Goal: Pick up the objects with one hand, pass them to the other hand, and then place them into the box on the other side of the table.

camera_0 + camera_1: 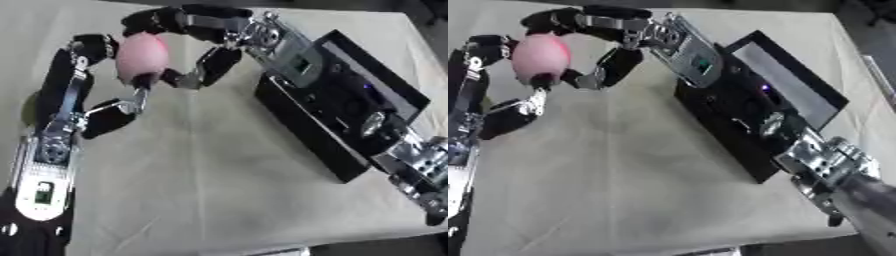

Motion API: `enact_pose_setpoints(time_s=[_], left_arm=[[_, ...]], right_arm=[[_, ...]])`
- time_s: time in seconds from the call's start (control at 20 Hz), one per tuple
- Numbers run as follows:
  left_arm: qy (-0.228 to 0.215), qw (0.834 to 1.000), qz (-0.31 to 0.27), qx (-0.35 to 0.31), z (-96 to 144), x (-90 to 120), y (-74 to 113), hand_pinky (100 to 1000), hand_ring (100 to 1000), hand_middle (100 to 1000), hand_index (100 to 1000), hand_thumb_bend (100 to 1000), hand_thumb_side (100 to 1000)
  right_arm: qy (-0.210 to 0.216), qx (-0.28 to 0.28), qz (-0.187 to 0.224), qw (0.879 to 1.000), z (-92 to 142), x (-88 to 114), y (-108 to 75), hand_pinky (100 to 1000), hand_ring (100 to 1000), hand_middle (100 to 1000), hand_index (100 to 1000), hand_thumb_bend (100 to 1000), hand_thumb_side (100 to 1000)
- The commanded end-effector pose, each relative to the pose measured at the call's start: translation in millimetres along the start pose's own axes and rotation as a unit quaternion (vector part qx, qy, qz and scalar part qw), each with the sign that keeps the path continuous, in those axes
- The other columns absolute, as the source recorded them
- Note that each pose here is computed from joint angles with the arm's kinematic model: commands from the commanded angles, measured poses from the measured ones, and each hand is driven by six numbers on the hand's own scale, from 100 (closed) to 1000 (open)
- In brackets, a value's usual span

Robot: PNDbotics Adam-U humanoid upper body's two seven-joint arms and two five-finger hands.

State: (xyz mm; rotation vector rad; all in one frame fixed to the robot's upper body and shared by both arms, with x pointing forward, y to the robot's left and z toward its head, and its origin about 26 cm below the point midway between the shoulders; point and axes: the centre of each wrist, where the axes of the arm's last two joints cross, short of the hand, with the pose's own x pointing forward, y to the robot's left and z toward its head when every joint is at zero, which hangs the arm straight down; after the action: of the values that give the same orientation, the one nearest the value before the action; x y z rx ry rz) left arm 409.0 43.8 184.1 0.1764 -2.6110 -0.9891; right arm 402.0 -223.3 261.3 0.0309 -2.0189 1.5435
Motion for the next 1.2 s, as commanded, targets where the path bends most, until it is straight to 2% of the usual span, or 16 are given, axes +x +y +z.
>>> enact_pose_setpoints(time_s=[0.05,0.15,0.35,0.5,0.6,0.7,0.75,0.8,0.85,0.95,1.05,1.1,1.15,1.2], left_arm=[[-0.006,1.0,0.005,0.011,-11.1,8.0,-2.6,734,502,409,541,100,273],[-0.004,1.0,0.008,0.013,-10.8,8.4,-4.0,734,503,410,543,100,271],[-0.004,1.0,0.013,0.014,-10.8,9.0,-6.3,733,504,412,548,100,271],[-0.002,1.0,0.013,0.013,-9.6,8.2,-6.7,735,510,422,560,100,220],[0.007,1.0,0.008,0.009,-7.5,6.1,-6.3,744,532,459,607,100,193],[0.022,1.0,0.001,0.005,-5.1,3.0,-4.9,763,582,521,695,100,208],[0.03,1.0,-0.005,0.003,-3.8,1.2,-3.8,787,629,581,782,100,262],[0.038,0.999,-0.011,0.001,-2.5,-0.5,-2.7,796,645,597,803,116,289],[0.046,0.999,-0.016,0.0,-0.7,-2.7,-1.3,823,691,649,865,242,405],[0.062,0.998,-0.026,0.001,3.8,-8.3,2.7,844,731,699,918,336,513],[0.069,0.997,-0.034,0.002,7.7,-13.4,6.9,848,745,717,937,426,579],[0.071,0.997,-0.038,0.003,10.0,-16.1,9.1,849,746,718,939,435,593],[0.076,0.996,-0.041,0.003,12.9,-19.0,11.3,850,747,719,944,390,613],[0.082,0.996,-0.043,0.005,15.7,-21.8,13.5,850,747,720,945,441,611]], right_arm=[[0.009,-0.013,-0.029,0.999,-2.3,-1.4,-2.4,985,888,447,571,100,100],[0.011,-0.016,-0.049,0.999,-3.0,2.6,-4.4,973,866,397,511,100,100],[0.002,-0.011,-0.067,0.998,-3.0,13.0,-8.7,969,855,369,481,100,100],[0.003,-0.014,-0.076,0.997,-1.8,14.9,-9.7,967,843,351,469,106,100],[0.006,-0.022,-0.083,0.996,0.1,14.7,-10.2,968,838,343,465,100,105],[0.01,-0.029,-0.089,0.996,3.0,15.0,-11.5,969,838,343,468,100,106],[0.012,-0.031,-0.09,0.995,4.9,15.4,-12.5,970,838,346,473,100,104],[0.014,-0.034,-0.091,0.995,7.0,15.7,-13.6,969,838,347,473,100,104],[0.017,-0.038,-0.091,0.995,9.5,16.0,-14.8,969,838,349,475,100,104],[0.023,-0.046,-0.09,0.995,15.7,15.7,-17.4,968,837,349,475,100,113],[0.031,-0.056,-0.089,0.994,21.8,14.4,-19.4,967,836,350,476,100,104],[0.036,-0.06,-0.089,0.994,24.7,13.6,-20.1,967,836,350,476,100,104],[0.04,-0.064,-0.089,0.993,27.7,12.5,-20.6,968,836,350,476,100,111],[0.044,-0.067,-0.089,0.993,30.6,11.6,-20.9,968,836,350,476,100,103]])
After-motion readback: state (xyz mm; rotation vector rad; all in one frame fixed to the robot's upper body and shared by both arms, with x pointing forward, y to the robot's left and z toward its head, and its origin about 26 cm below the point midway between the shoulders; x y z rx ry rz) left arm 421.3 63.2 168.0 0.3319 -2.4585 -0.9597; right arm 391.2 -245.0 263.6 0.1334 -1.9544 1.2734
